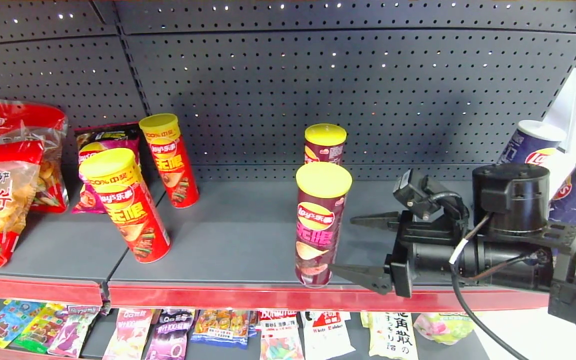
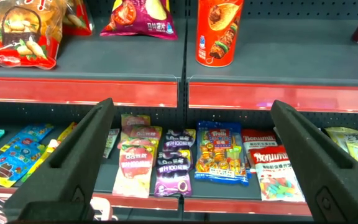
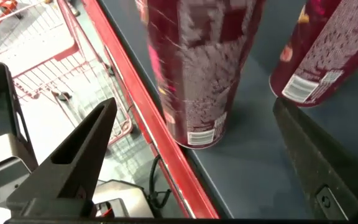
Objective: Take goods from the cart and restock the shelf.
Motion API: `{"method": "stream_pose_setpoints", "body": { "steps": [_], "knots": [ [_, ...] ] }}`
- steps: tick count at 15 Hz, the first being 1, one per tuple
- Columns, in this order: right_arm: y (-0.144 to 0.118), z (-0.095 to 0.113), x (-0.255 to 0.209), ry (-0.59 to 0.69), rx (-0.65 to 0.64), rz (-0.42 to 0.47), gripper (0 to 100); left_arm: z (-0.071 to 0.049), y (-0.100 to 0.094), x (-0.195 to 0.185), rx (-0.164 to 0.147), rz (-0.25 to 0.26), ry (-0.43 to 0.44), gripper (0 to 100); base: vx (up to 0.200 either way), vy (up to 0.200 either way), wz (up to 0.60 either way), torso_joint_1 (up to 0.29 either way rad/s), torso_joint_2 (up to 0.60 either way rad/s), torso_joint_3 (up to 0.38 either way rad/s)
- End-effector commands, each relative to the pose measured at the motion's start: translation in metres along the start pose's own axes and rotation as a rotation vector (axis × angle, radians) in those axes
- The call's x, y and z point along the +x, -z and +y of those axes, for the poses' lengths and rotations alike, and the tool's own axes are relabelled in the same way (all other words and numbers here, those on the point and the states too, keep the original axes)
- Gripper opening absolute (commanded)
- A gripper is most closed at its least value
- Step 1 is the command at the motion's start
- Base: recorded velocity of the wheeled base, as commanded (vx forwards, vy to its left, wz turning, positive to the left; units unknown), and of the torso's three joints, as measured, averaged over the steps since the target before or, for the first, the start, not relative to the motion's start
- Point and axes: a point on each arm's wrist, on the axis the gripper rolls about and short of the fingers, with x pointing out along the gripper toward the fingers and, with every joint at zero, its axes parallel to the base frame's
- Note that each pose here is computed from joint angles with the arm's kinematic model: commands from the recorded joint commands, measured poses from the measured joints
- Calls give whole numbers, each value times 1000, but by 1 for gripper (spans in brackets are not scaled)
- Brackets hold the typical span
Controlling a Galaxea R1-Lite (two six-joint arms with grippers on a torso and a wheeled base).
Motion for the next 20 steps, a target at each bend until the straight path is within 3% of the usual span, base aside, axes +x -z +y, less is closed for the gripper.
{"method": "stream_pose_setpoints", "body": {
  "steps": [1, 13, 20],
  "knots": [
    [6, -3, 8, -5, 14, 27, 100, 0, 0, 0, 0, -1, -1, 100, 0, 0, 0, 0, 0, 0],
    [-6, -15, 42, -22, -8, 1, 100, 0, 0, 0, 0, -1, -1, 100, 0, 0, 0, 0, 0, 0],
    [-13, -10, 52, -47, -26, -17, 100, 0, 0, 0, 0, -1, -1, 100, 0, 0, 0, 0, 0, 0]
  ]
}}
